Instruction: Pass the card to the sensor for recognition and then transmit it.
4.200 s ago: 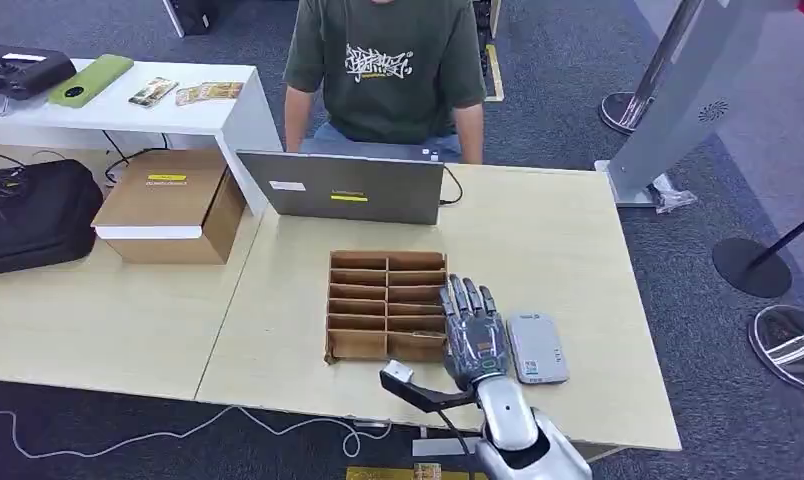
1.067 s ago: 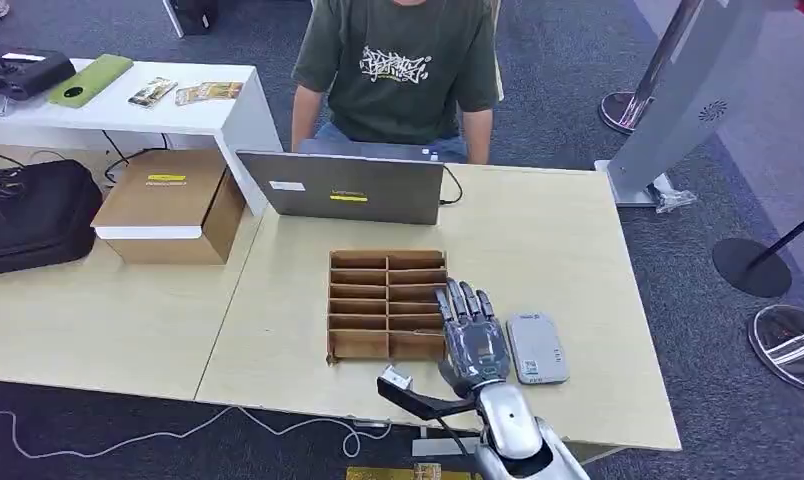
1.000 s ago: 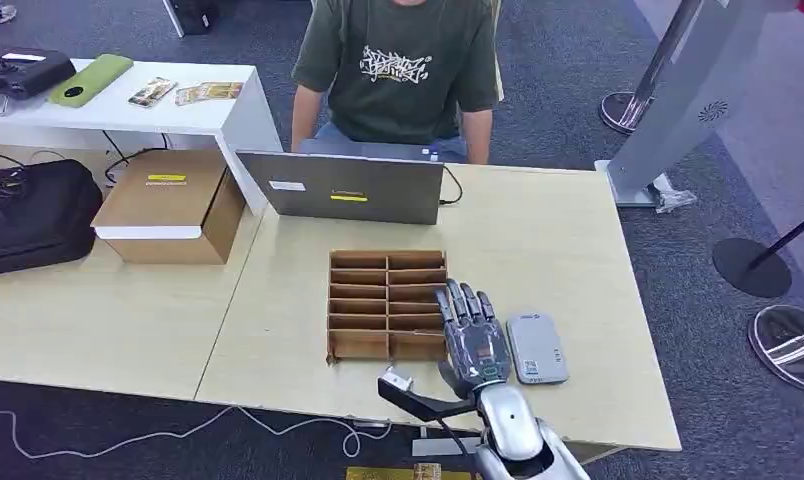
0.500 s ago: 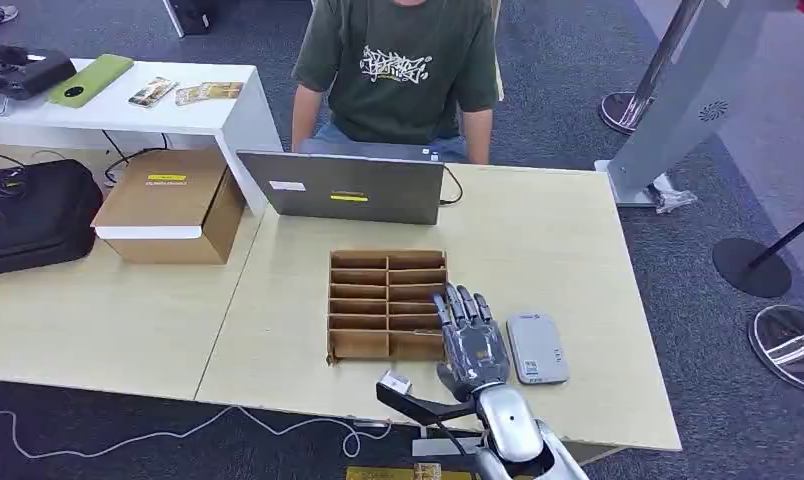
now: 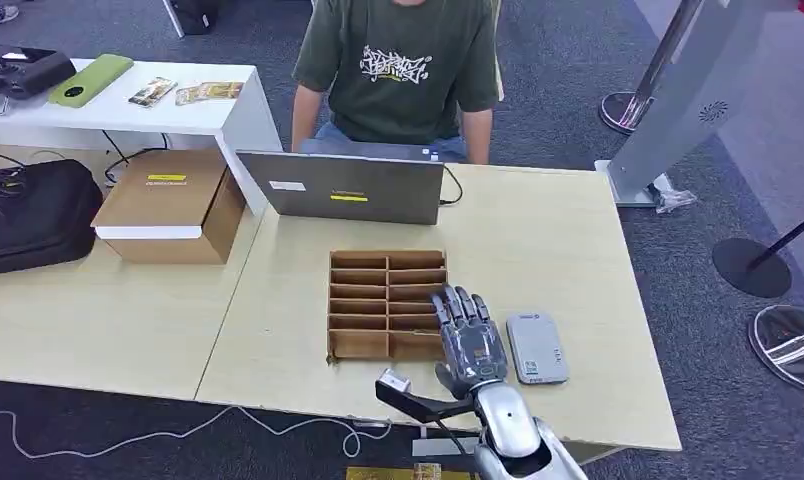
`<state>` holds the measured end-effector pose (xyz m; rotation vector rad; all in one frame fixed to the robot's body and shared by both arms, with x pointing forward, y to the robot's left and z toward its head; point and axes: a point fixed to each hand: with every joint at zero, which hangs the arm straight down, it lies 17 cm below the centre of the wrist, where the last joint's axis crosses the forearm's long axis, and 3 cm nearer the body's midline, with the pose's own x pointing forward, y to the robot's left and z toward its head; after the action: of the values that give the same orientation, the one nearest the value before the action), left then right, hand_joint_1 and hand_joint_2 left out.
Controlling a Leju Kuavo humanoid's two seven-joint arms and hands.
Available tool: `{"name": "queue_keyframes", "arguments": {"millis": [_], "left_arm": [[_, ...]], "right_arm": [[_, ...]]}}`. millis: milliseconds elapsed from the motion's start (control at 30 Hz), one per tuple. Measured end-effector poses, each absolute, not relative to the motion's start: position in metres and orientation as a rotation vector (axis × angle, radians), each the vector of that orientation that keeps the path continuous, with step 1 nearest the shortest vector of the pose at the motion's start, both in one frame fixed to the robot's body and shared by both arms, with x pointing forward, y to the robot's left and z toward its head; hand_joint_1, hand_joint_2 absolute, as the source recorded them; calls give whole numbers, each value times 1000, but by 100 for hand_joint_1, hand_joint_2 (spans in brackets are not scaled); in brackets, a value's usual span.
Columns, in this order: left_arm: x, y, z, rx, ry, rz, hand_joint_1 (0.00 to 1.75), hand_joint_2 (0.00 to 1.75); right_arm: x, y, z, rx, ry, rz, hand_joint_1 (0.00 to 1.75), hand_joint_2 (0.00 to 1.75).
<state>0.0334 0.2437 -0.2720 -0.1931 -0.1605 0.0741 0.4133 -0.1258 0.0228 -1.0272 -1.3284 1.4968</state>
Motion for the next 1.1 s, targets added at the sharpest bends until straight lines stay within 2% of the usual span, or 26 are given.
{"name": "queue_keyframes", "arguments": {"millis": [1100], "left_arm": [[33,242,-272,-198,-160,77,0,0]], "right_arm": [[413,-121,37,-1032,-1369,1469,0,175]]}}
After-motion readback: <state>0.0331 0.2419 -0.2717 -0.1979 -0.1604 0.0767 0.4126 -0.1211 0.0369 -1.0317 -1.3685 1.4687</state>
